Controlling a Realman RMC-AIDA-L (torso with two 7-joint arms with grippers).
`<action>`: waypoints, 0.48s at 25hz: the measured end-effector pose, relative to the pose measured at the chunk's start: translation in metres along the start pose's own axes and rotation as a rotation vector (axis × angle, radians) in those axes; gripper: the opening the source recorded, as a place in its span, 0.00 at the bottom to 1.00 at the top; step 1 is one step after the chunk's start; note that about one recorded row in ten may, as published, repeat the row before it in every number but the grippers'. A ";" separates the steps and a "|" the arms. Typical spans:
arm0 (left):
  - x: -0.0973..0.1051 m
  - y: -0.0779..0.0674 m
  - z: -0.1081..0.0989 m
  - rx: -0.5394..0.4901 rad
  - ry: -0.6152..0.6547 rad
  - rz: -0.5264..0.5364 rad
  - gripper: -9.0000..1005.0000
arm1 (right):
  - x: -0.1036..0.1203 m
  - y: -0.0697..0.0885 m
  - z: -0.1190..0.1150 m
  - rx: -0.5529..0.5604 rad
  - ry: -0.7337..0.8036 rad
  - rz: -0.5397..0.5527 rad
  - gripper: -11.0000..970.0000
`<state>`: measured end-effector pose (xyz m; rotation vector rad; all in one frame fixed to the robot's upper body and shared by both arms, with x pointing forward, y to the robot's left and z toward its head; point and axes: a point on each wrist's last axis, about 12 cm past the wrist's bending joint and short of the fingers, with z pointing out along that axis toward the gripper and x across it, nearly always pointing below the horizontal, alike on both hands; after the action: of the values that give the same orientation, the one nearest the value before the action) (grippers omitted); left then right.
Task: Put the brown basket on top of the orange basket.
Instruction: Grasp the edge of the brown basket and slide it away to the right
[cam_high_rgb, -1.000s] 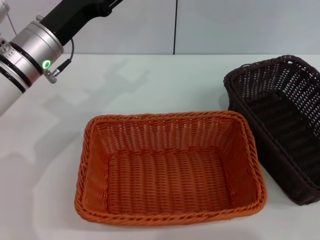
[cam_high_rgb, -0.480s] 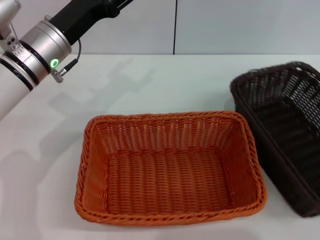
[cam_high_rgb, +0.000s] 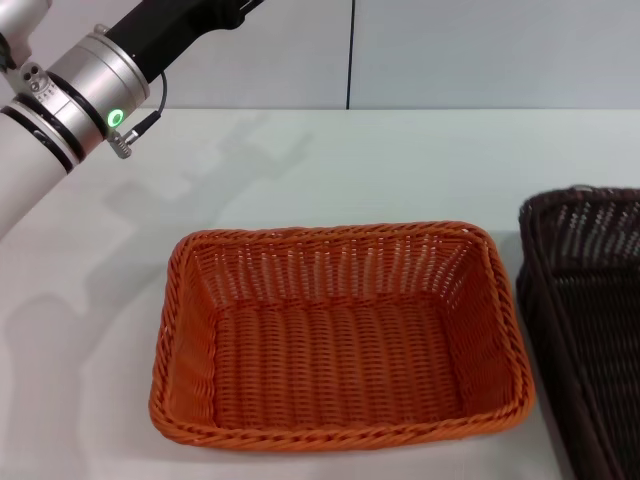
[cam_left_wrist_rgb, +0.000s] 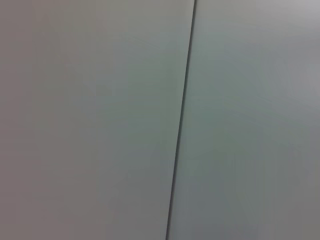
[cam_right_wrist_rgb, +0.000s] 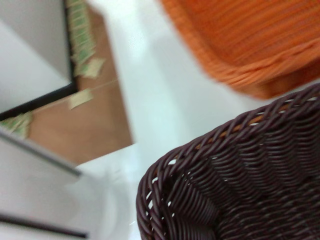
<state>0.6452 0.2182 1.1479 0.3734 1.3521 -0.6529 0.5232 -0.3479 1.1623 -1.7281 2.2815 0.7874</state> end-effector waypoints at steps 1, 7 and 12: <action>0.000 0.000 0.001 0.001 0.000 0.001 0.84 | -0.001 0.002 0.004 -0.025 0.014 -0.008 0.60; -0.003 -0.002 0.007 0.008 -0.003 0.000 0.84 | -0.009 0.012 0.026 -0.140 0.072 -0.036 0.60; -0.004 -0.002 0.010 0.003 0.004 0.007 0.84 | -0.016 0.017 0.037 -0.206 0.096 -0.077 0.60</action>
<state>0.6517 0.2113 1.1536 0.3822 1.3530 -0.6484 0.5057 -0.3124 1.1433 -1.9695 2.2464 0.9731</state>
